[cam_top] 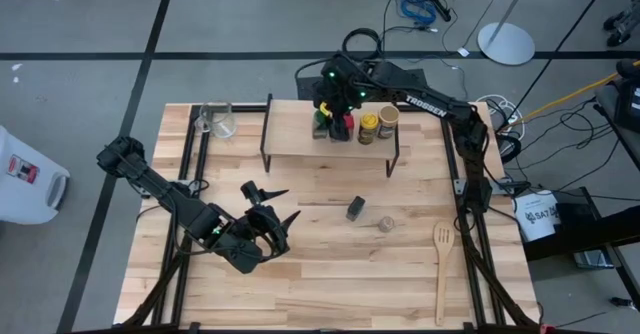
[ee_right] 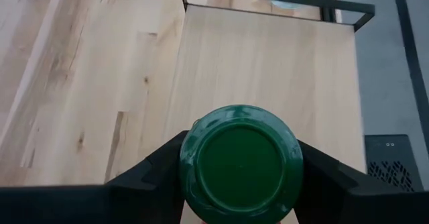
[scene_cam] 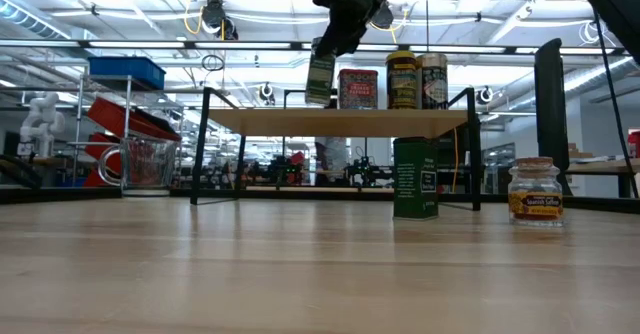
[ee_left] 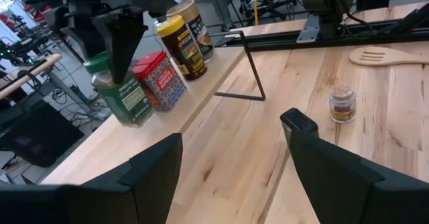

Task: Shelf spices
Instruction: Put the green seasoning bottle on the shelf

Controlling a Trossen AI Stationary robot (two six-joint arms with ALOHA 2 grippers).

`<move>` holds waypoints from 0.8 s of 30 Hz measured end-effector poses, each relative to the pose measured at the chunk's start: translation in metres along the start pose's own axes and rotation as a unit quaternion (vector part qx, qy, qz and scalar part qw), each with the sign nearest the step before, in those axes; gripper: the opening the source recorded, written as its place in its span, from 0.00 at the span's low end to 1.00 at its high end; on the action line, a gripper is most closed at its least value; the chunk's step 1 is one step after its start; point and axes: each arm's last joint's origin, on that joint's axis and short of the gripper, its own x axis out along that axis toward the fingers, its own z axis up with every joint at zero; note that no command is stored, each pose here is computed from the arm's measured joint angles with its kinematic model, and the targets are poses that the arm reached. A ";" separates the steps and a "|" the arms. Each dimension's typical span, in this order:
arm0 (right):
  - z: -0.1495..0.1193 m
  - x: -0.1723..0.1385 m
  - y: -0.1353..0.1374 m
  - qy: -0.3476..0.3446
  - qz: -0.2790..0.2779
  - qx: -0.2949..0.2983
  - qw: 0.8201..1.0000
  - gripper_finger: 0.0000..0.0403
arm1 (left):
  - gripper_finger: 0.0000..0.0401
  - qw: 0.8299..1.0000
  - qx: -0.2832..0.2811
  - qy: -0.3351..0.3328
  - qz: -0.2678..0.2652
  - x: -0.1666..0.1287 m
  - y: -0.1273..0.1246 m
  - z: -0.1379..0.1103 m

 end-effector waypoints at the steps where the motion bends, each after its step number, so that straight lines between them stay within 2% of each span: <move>1: 0.000 0.001 0.000 0.002 0.001 0.000 1.000 0.49 | 0.71 1.000 0.000 0.000 0.000 0.000 0.000 0.000; 6: -0.003 0.018 0.002 0.025 0.008 -0.001 1.000 0.49 | 0.71 1.000 0.001 0.000 0.000 0.000 0.000 0.000; 14: -0.003 0.020 0.000 0.034 -0.010 -0.007 0.999 0.50 | 0.71 1.000 0.001 0.001 0.000 0.000 0.000 0.000; 24: -0.005 0.019 -0.002 0.040 -0.013 0.007 0.999 0.61 | 0.71 1.000 0.001 0.001 -0.002 0.000 0.000 0.000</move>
